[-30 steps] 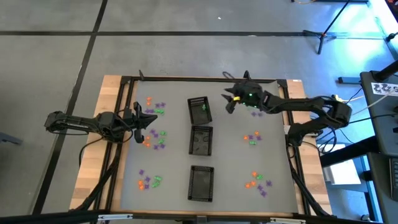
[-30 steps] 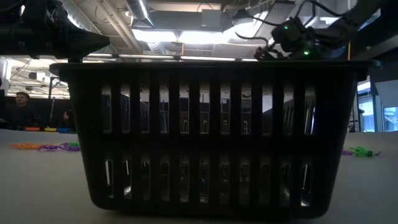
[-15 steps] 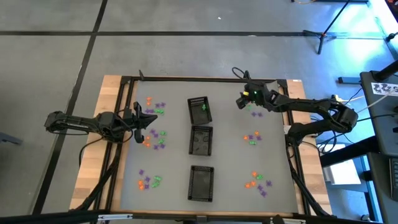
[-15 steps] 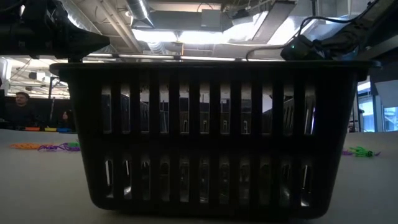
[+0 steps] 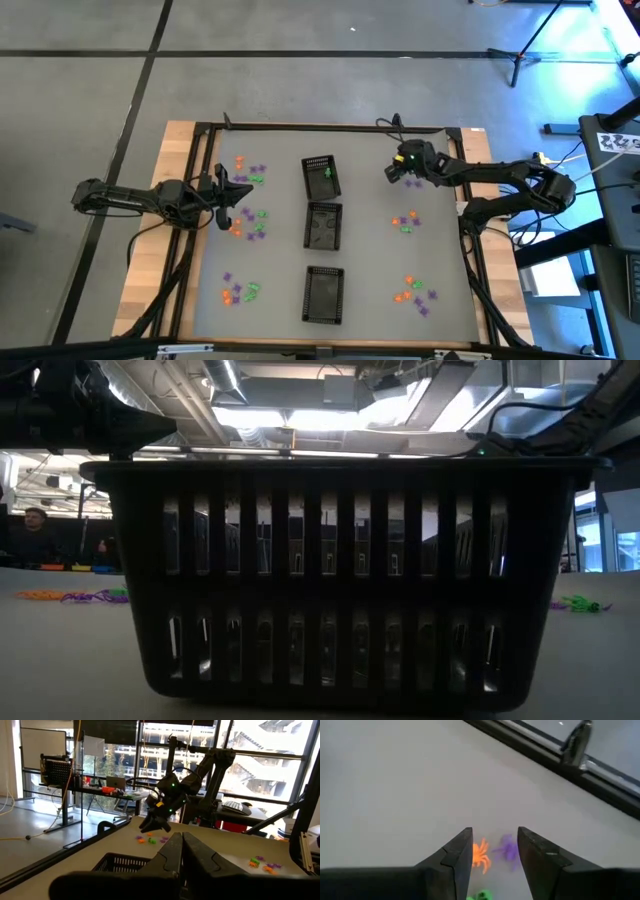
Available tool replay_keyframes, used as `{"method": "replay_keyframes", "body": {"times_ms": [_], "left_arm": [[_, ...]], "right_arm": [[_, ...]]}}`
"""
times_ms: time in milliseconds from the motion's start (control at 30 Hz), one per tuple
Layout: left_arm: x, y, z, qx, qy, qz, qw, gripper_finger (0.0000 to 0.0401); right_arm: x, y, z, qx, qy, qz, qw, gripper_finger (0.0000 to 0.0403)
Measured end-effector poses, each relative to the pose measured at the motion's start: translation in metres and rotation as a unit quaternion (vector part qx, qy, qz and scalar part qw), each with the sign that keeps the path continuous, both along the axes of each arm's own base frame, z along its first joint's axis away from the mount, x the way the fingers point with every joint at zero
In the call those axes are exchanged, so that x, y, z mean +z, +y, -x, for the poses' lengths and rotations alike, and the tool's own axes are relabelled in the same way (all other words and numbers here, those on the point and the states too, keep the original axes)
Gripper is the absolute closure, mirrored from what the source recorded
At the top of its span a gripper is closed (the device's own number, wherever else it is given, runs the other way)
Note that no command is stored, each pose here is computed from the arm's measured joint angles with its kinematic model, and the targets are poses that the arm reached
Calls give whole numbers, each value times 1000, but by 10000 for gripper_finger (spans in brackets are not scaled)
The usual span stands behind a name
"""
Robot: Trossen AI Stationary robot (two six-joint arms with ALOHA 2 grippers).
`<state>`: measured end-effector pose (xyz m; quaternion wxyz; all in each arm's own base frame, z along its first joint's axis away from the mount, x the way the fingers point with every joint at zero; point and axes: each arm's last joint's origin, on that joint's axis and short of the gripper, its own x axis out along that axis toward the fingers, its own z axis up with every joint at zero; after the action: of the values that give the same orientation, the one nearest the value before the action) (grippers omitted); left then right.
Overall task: Sort Halloween decoration
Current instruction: Put the orange spider toy into the middle black bin
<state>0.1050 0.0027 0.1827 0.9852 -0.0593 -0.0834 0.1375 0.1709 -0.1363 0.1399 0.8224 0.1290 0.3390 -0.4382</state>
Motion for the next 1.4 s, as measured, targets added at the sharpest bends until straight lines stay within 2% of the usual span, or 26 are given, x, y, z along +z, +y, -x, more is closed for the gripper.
{"method": "replay_keyframes", "body": {"times_ms": [300,567,767,967,1067,1267,1400], "left_arm": [[0,0,0,0,0,0,1000,394],[0,0,0,0,0,0,1000,394],[0,0,0,0,0,0,1000,394],[0,0,0,0,0,0,1000,394],[0,0,0,0,0,0,1000,394],[0,0,0,0,0,0,1000,394],[0,0,0,0,0,0,1000,394]], "right_arm": [[-8,0,-1,-7,7,-17,1000,249],[-19,-9,-14,6,13,-37,999,249],[-27,-15,-18,-9,48,-44,998,249],[-29,-20,-17,-12,52,-57,997,252],[-30,-20,-18,-3,56,-56,997,279],[-30,-19,-18,13,63,-58,996,387],[-28,-19,-17,19,61,-57,996,389]]}}
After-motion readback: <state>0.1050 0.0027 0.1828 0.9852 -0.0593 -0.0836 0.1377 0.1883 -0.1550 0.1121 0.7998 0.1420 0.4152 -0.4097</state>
